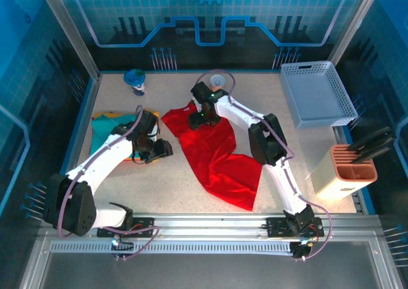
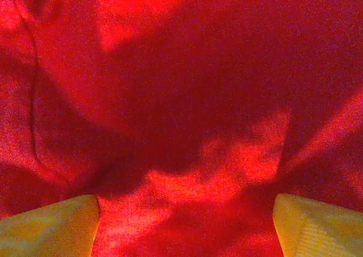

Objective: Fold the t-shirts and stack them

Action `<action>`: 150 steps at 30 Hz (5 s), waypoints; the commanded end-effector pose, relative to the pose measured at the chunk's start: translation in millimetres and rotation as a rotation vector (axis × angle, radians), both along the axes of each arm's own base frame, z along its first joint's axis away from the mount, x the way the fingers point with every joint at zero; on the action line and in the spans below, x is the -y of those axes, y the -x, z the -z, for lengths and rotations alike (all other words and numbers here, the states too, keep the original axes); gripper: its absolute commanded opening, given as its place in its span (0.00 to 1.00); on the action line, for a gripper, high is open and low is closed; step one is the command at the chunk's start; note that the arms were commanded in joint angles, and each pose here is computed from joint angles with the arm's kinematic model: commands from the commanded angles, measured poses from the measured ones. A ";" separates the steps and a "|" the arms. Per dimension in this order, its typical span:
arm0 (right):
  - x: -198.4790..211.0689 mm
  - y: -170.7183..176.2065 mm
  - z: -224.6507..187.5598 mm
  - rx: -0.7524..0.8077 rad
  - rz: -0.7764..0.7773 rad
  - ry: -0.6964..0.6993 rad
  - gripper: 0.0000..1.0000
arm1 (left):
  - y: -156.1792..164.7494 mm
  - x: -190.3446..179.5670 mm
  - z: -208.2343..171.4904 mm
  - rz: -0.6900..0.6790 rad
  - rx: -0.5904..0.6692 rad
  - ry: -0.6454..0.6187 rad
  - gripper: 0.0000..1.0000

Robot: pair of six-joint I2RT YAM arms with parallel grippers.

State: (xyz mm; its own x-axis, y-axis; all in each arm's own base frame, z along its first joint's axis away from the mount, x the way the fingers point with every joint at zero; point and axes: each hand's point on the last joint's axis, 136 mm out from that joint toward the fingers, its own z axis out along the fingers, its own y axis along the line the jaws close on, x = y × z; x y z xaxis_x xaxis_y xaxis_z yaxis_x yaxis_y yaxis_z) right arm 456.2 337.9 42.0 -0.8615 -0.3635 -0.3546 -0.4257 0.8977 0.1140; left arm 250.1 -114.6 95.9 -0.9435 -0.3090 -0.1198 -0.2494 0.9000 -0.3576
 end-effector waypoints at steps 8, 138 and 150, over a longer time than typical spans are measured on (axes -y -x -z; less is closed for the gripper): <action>21.9 -49.5 31.2 -0.041 0.162 -0.025 0.80 | 2.8 15.2 7.8 -0.003 0.006 0.045 0.52; 274.5 369.6 -88.3 -0.199 0.948 -0.313 0.00 | 166.2 215.0 -26.4 0.498 -0.122 0.306 0.10; 256.8 315.6 -101.6 -0.067 0.916 -0.350 0.00 | 104.4 221.2 -42.7 0.476 -0.066 0.319 0.08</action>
State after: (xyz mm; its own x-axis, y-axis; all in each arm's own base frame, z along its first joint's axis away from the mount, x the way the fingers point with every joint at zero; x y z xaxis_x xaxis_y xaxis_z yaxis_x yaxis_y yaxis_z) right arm 115.2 77.3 128.5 -0.8051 0.5665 -0.1760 0.4678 0.7887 0.3989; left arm 135.5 -334.5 132.6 -0.9954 0.0944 -0.0170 0.0840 0.7732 -0.6286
